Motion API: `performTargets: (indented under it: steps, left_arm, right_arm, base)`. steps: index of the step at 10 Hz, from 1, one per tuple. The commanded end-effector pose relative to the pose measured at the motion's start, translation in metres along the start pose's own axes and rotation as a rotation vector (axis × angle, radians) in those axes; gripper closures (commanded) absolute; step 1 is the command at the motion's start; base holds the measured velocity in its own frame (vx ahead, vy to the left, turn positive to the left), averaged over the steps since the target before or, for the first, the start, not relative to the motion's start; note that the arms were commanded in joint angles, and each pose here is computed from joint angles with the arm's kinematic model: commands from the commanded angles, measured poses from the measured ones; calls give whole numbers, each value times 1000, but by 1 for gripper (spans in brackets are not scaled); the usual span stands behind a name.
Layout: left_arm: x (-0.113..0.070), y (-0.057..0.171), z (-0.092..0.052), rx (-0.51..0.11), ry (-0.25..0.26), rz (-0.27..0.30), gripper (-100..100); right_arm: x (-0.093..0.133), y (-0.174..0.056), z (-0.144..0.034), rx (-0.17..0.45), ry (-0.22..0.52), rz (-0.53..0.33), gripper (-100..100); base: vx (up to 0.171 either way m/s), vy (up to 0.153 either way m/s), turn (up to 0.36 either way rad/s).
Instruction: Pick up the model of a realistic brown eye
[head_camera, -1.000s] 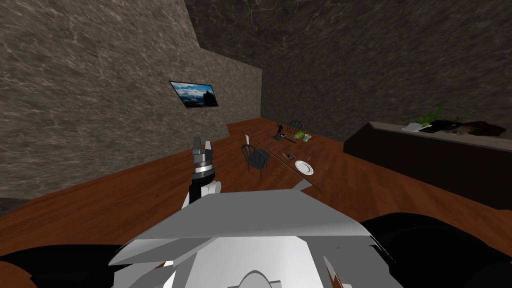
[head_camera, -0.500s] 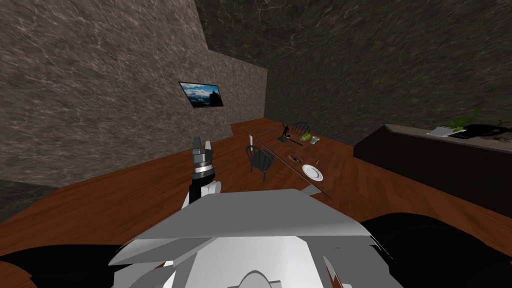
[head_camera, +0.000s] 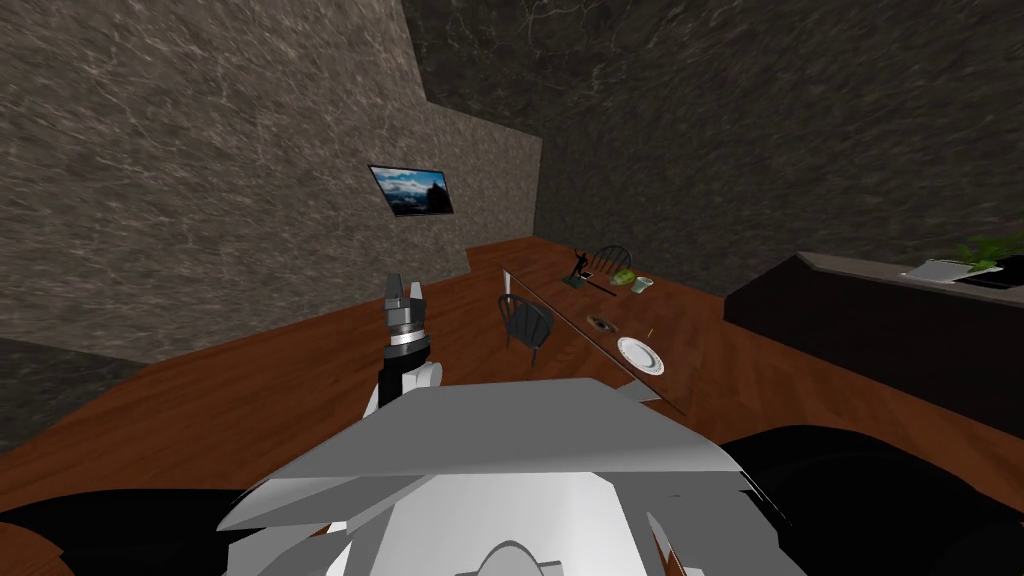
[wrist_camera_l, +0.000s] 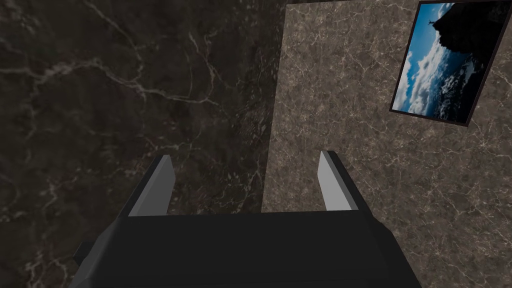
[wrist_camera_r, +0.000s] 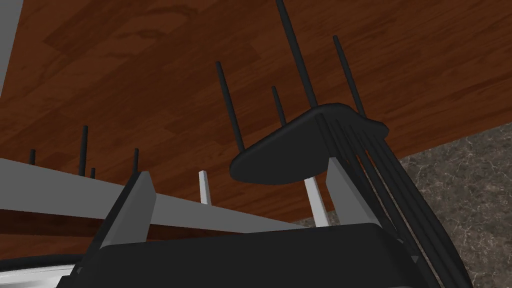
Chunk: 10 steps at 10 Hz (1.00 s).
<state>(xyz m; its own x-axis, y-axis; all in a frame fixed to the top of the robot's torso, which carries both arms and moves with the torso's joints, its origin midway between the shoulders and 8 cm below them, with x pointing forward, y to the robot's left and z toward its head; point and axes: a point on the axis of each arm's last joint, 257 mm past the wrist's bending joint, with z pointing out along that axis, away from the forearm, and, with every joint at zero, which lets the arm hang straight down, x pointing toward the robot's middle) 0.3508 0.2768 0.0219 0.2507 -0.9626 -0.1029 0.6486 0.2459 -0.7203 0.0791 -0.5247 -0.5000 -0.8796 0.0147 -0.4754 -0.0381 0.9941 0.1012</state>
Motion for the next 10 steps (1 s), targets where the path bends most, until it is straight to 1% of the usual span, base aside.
performTargets:
  steps: [1, 2, 3, 4, 5, 6, 7, 8, 9, 10]
  left_arm:
    - [0, 0, 0, 0, 0, 0, 0]
    - [0, 0, 0, 0, 0, 0, 0]
    - [0, 0, 0, 0, 0, 0, 0]
    - [0, 0, 0, 0, 0, 0, 0]
    - [0, 0, 0, 0, 0, 0, 0]
    - [0, 0, 0, 0, 0, 0, 0]
    - [0, 0, 0, 0, 0, 0, 0]
    - [0, 0, 0, 0, 0, 0, 0]
    - [0, 0, 0, 0, 0, 0, 0]
    - [0, 0, 0, 0, 0, 0, 0]
  right_arm:
    - [7, -14, -2, 24, 18, -7, -100]
    - [8, -15, -3, 27, 21, -6, -100]
    - [6, -35, -10, 54, 45, -75, -100]
    - [16, -47, -16, 82, 65, -69, -100]
    - [14, -68, -24, 112, 91, -133, -100]
    - [21, -78, -30, 134, 107, -128, -100]
    - [17, -96, -38, 162, 128, -188, -100]
    - [23, -105, -43, 181, 142, -183, -100]
    - [24, -106, -45, 185, 144, -182, -100]
    - [20, -125, -53, 216, 167, -237, -100]
  base:
    - [49, 26, 0]
    - [11, -10, -6]
    - [63, 27, 123]
    - [87, 47, 67]
    - [147, 66, 67]
    - [117, 59, 59]
    - [112, 76, 102]
    - [101, 66, 46]
    - [42, 24, -20]
    - [81, 34, 84]
